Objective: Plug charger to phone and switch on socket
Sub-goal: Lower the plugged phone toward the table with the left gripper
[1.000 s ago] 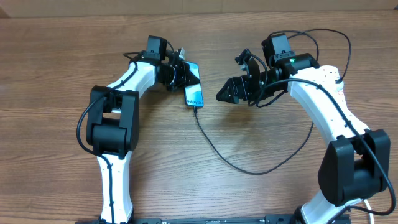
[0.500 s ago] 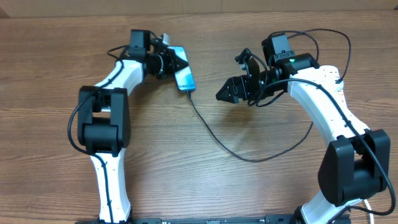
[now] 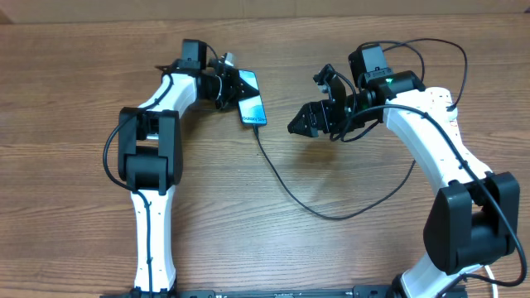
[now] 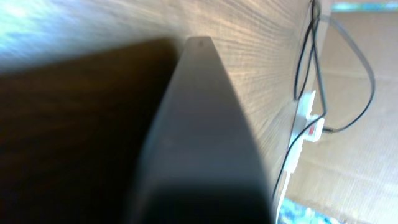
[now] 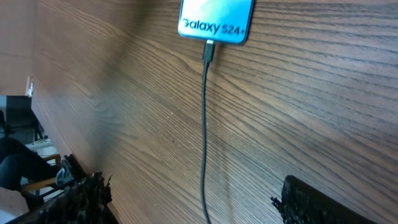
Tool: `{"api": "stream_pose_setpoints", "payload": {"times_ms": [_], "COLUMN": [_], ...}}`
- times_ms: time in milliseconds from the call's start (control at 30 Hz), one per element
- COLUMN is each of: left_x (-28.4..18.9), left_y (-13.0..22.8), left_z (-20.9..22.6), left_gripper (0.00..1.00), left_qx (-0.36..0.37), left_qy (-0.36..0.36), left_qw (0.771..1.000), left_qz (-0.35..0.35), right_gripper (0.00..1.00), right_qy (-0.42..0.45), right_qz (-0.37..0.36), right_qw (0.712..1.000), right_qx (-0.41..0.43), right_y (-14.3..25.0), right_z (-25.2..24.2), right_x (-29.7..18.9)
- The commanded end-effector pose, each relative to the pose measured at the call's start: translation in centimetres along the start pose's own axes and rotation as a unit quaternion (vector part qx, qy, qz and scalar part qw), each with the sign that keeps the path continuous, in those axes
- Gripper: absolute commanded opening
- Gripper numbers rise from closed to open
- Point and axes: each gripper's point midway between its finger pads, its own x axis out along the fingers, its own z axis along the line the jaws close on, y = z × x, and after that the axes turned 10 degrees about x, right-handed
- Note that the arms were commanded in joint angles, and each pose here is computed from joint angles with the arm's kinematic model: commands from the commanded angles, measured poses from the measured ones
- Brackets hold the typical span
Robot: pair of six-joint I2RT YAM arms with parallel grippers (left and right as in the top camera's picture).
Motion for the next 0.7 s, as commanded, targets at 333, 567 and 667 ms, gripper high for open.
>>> {"api": "stream_pose_setpoints", "payload": {"times_ms": [333, 567, 667], "left_x": [-0.7, -0.9, -0.9], "left_y": [3.1, 3.5, 3.6], "left_z": [5.3, 5.7, 5.7], "left_gripper": [0.4, 0.21, 0.16], "left_qx": [-0.014, -0.022, -0.023], "left_qy": [-0.16, -0.17, -0.171], "left_qw": [0.986, 0.984, 0.984], "left_qz": [0.044, 0.051, 0.052], "right_gripper": [0.88, 0.88, 0.88], "right_qy": [0.004, 0.004, 0.004], "right_qz": [-0.024, -0.024, -0.023], "right_qw": [0.999, 0.999, 0.999], "right_qx": [-0.022, -0.022, -0.022], "right_y": [-0.7, -0.7, -0.7], "right_z": [1.1, 1.1, 1.1], "right_x": [-1.4, -1.4, -1.4]}}
